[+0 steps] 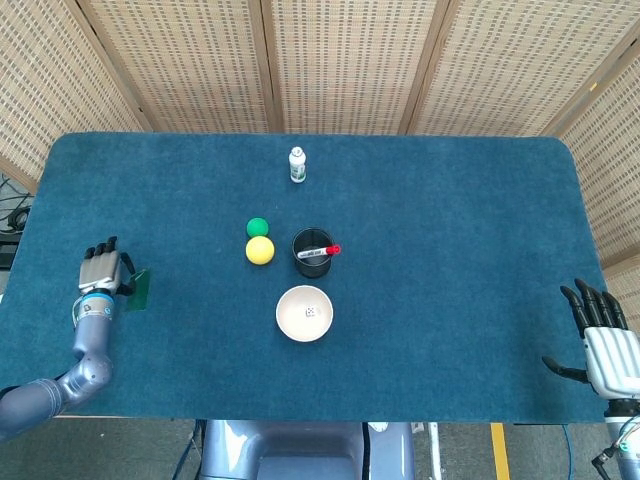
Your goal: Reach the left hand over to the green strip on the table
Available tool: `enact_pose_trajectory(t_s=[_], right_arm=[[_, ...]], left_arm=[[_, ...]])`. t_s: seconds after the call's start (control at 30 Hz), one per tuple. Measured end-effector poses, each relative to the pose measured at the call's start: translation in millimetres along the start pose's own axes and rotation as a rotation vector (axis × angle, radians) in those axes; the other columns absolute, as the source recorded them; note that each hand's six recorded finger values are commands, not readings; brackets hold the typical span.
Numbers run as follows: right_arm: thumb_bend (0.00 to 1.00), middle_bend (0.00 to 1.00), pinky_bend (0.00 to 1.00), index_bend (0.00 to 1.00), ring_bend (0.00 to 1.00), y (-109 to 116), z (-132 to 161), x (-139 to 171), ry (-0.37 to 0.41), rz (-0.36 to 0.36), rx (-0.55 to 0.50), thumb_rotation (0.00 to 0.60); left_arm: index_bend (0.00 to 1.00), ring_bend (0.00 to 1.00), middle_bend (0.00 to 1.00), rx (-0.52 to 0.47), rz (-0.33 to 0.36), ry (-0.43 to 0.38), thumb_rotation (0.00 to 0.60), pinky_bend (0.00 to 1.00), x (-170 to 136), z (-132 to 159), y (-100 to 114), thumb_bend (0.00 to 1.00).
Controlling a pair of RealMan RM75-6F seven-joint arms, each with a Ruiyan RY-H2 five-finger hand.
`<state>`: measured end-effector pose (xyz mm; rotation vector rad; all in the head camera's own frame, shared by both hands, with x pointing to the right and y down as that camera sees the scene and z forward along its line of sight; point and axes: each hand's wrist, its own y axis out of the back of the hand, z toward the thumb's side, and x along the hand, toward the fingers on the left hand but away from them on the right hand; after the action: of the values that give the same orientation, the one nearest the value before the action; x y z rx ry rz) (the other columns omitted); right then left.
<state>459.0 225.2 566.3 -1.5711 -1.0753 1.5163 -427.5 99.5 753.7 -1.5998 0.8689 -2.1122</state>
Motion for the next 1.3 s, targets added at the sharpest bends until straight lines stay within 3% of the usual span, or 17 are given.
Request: enact_pose_trajectory(t_s=[0.33,0.53,1.0,1.3], right_arm=[[0.0,0.0,0.0,0.0,0.0,-0.6,-0.6,-0.3,-0.001,0.005,-0.004,0.6],[0.0,0.0,0.0,0.0,0.0,-0.3,-0.7,-0.2,0.0,0.005,-0.007,0.6],[0.0,0.0,0.0,0.0,0.0,0.3,-1.4,-0.1,0.0,0.006,-0.012,0.6],[0.0,0.0,0.0,0.0,0.0,-0.3,-1.0,-0.2,0.001,0.009,-0.012,0.6]], left_arm=[[0.5,0.0,0.0,0.007,-0.005,0.013,0.6,0.0,0.8,0.6,-3.8,0.42],[0.57,0.0,0.0,0.008,-0.002,0.02,0.6,0.0,1.5,0.9,-5.2,0.42],[0.61,0.0,0.0,0.015,0.01,0.017,0.6,0.0,1.3,4.2,-4.4,0.51],[0.68,0.0,0.0,0.029,0.014,-0.034,0.6,0.0,-5.4,6.6,-2.5,0.52]])
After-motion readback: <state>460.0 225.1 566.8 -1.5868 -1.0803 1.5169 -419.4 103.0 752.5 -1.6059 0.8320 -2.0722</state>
